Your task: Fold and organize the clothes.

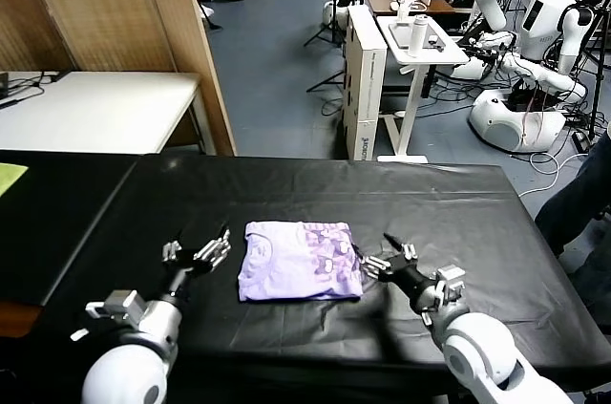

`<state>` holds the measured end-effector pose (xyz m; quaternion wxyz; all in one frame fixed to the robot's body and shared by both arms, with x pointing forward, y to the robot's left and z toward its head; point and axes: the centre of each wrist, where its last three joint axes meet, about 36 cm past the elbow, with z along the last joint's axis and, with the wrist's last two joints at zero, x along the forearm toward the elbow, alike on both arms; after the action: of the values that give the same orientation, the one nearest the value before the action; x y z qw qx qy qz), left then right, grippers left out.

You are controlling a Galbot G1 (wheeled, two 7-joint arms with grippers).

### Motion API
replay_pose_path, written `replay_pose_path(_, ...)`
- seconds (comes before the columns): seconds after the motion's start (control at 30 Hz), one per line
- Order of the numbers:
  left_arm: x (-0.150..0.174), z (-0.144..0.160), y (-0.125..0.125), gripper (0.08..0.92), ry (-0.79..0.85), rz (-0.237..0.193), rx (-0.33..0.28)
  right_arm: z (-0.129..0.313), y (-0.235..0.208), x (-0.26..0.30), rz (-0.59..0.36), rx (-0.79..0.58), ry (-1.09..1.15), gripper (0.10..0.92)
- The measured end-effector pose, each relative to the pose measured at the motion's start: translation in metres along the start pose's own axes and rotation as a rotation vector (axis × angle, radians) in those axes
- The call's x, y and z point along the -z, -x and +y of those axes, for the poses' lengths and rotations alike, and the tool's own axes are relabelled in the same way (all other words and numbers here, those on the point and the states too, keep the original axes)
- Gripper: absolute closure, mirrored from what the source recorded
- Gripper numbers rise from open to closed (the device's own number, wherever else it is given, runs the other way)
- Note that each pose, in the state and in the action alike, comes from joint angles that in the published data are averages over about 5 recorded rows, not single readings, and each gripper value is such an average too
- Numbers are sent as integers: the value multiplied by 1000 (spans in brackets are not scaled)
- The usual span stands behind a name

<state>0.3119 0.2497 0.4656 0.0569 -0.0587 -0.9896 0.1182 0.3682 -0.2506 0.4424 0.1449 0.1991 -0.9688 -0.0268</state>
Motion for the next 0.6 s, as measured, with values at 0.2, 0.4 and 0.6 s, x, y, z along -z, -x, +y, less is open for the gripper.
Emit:
replay_pose_path(0.2, -8, 7, -14, 92, 41, 14, 7, 1, -23, 1, -99, -87, -84, 115)
replay_pose_path(0.4, -15, 12, -30, 93, 73, 60, 4, 4, -57, -15, -163, -153, -155, 115)
replay_pose_path(0.6, -22, 15, -44, 92, 116, 87, 24, 17, -90, -38, -213, -205, -189, 115)
